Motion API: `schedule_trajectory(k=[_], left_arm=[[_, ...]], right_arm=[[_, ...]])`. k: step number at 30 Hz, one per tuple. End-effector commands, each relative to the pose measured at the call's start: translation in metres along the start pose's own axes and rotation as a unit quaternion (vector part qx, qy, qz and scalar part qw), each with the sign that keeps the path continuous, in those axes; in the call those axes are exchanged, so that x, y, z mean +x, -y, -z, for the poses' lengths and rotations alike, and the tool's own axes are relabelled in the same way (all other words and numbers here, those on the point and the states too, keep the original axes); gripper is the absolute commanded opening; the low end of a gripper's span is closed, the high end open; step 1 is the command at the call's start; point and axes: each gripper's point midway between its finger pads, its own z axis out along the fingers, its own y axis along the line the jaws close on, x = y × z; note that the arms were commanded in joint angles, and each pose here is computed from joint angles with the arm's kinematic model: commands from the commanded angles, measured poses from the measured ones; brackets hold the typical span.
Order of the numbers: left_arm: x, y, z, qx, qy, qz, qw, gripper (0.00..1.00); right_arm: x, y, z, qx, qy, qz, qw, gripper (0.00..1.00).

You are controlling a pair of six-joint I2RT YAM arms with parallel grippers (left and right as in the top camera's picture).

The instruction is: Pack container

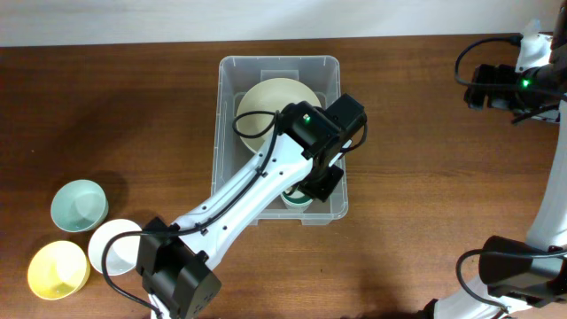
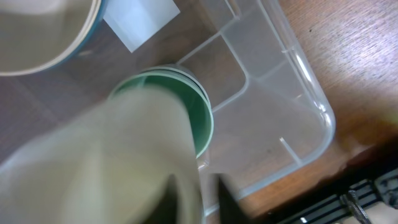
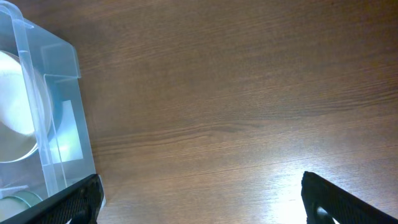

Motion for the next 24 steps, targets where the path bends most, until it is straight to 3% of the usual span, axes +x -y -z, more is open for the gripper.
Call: schedule_trajectory(k=[1, 3, 4, 9, 12, 14, 17, 18, 20, 24], left_arm=[[0.004, 0.003, 0.003, 0.006, -0.005, -0.002, 1.0, 0.55], [0.002, 0.003, 0.01, 0.007, 0.001, -0.002, 1.0, 0.74], [0.0, 0.001, 0.015, 0.004, 0.008, -0.001, 1.0, 0.76], [-0.011, -0.047, 0.067, -0.062, 0.078, 0.039, 0.994, 0.77], [-0.013, -0.086, 0.092, -0.067, 0.117, 0.091, 0.987, 0.75], [-0.009, -0.113, 0.097, -0.072, 0.123, 0.135, 0.981, 0.65], [0.0, -0.146, 0.091, -0.071, 0.109, 0.184, 0.974, 0.28], [0.001, -0.151, 0.086, -0.067, 0.104, 0.193, 0.973, 0.22], [0.003, -0.157, 0.072, -0.055, 0.092, 0.204, 0.973, 0.13], [0.006, -0.152, 0.031, -0.029, 0.064, 0.207, 0.976, 0.08]], right_arm=[[0.001, 0.001, -0.004, -0.001, -0.007, -0.005, 1.0, 0.97], [0.001, 0.0, -0.004, -0.001, -0.007, -0.005, 1.0, 0.97], [0.001, 0.001, -0.004, -0.001, -0.007, -0.005, 1.0, 0.97], [0.001, 0.001, -0.004, -0.001, -0.007, -0.005, 1.0, 0.97], [0.001, 0.001, -0.004, -0.001, -0.007, -0.006, 1.0, 0.97], [0.001, 0.0, -0.004, -0.001, -0.007, -0.006, 1.0, 0.97], [0.001, 0.0, -0.004, -0.001, -0.007, -0.006, 1.0, 0.97], [0.001, 0.0, -0.004, -0.002, -0.007, -0.005, 1.0, 0.97], [0.001, 0.0, -0.004, -0.003, -0.007, -0.005, 1.0, 0.97], [0.001, 0.0, -0.004, -0.003, -0.007, -0.005, 1.0, 0.97]])
